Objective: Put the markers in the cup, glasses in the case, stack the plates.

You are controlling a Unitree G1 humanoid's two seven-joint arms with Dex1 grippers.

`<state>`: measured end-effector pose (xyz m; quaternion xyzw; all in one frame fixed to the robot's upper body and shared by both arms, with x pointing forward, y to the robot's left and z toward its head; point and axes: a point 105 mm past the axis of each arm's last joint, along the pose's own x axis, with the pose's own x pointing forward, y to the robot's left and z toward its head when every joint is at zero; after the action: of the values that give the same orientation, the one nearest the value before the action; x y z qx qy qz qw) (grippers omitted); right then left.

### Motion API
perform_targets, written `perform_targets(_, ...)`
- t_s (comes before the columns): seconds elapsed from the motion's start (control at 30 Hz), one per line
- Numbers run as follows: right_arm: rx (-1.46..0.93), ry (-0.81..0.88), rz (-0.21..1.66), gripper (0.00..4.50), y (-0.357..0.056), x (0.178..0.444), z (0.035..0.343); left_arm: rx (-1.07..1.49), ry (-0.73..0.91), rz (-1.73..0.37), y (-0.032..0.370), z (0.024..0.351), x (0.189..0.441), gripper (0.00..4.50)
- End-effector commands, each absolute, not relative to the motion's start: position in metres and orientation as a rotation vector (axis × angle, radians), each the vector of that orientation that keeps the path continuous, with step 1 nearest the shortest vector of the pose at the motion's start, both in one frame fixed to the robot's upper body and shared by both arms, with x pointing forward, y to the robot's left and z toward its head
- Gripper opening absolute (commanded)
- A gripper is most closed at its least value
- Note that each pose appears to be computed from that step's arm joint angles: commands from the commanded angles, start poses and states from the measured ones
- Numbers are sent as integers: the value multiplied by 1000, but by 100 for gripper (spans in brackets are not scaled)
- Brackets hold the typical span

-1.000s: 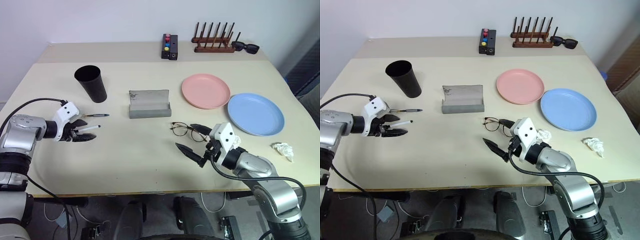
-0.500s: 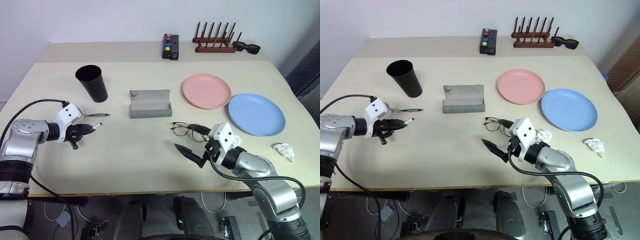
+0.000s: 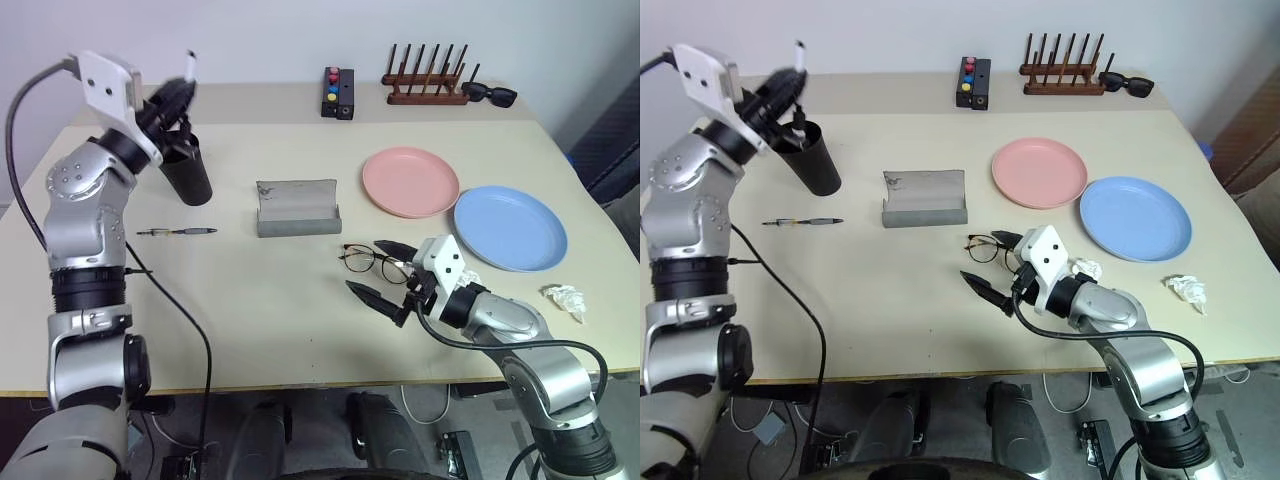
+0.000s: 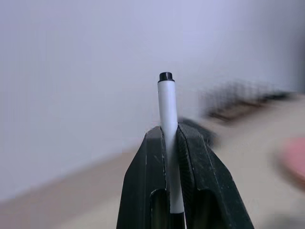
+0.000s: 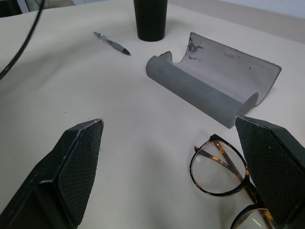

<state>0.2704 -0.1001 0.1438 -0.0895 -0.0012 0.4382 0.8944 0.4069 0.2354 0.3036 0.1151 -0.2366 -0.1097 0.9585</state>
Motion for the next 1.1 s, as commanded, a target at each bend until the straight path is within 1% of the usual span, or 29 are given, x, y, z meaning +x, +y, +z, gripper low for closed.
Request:
perform_targets(0.03, -193, -37, 934, 450, -95, 270, 152, 276, -542, -43, 254, 314, 414, 2)
perform_targets(0.13, -194, -46, 934, 450, -94, 272, 155, 303, -530, -7, 253, 304, 423, 2)
perform_targets(0.3, -195, -50, 934, 450, -93, 272, 156, 245, -530, 17, 254, 291, 431, 2)
perform_targets(0.5, -194, -53, 935, 450, -92, 272, 157, 207, -531, 0, 247, 282, 438, 2)
perform_targets(0.73, -207, -63, 928, 450, -94, 271, 161, 191, -519, 1, 248, 275, 441, 2)
perform_targets(0.87, -61, -226, 930, 450, -88, 274, 207, 190, -509, 13, 250, 270, 441, 2)
perform_targets(0.93, -19, -280, 953, 450, -84, 272, 224, 191, -508, 13, 250, 268, 441, 2)
perform_targets(1.1, -35, -312, 997, 450, -70, 272, 236, 189, -493, 22, 251, 263, 441, 2)
